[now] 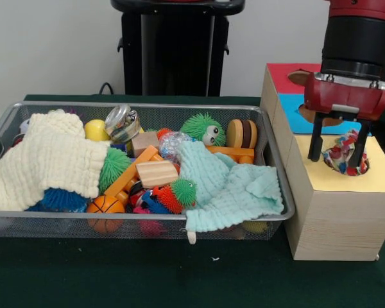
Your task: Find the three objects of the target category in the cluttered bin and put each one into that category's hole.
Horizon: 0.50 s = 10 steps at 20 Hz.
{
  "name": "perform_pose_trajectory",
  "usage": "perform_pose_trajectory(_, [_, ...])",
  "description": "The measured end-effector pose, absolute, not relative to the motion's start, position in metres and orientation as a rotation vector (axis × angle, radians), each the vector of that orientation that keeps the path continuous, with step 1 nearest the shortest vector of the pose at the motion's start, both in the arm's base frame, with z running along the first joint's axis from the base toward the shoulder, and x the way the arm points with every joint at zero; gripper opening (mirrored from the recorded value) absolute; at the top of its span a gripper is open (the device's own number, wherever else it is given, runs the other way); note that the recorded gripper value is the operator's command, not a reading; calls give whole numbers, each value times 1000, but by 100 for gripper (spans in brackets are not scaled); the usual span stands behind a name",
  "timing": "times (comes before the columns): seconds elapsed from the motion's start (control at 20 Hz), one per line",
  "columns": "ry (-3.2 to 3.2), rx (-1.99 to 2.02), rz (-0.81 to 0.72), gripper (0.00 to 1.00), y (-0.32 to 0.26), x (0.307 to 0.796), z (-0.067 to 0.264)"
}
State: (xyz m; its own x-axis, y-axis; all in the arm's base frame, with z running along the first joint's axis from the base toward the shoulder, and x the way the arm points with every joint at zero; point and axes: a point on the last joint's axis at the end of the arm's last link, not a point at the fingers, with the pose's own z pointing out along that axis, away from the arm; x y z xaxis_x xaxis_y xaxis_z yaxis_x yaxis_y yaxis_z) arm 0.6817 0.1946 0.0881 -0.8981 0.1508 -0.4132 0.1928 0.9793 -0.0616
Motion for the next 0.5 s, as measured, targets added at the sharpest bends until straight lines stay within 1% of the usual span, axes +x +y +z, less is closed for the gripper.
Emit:
perform_pose_trajectory(0.25, [2808, 268, -122, 100, 199, 676, 108])
perform_pose_trajectory(0.5, [2834, 275, -110, 100, 202, 677, 122])
